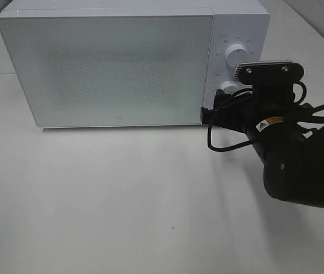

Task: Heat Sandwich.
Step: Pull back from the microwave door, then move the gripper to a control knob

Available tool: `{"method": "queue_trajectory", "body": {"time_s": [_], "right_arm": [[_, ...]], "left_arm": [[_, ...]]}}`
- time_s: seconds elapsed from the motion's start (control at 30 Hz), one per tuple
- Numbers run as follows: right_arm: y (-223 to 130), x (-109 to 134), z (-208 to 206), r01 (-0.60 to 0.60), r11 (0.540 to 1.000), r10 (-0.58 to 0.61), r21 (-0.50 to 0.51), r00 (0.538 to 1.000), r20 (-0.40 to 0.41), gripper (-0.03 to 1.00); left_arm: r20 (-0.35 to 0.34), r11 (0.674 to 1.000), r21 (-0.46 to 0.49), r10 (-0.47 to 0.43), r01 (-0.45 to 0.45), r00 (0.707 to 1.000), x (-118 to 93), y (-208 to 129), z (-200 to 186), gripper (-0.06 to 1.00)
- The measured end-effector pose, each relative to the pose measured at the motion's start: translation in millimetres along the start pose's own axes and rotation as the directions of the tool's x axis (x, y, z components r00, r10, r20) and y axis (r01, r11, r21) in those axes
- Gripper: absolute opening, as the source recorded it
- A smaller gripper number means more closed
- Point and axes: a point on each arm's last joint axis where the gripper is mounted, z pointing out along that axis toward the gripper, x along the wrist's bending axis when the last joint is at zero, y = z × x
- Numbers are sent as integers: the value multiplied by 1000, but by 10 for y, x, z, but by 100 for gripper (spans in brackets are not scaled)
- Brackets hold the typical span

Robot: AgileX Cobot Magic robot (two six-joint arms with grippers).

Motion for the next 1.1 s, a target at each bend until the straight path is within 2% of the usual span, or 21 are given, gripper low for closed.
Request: {"method": "queue_trajectory", "body": {"time_s": [0.47,1.1], "right_arm": [[-58,24,362,-9,999,9,33,1000,-5,76],[-131,81,498,-11,999,11,42,1000,-7,76]], "left_arm": [[0,1000,0,0,0,1000,0,0,0,99],[0,1000,0,0,0,1000,0,0,0,99]]}}
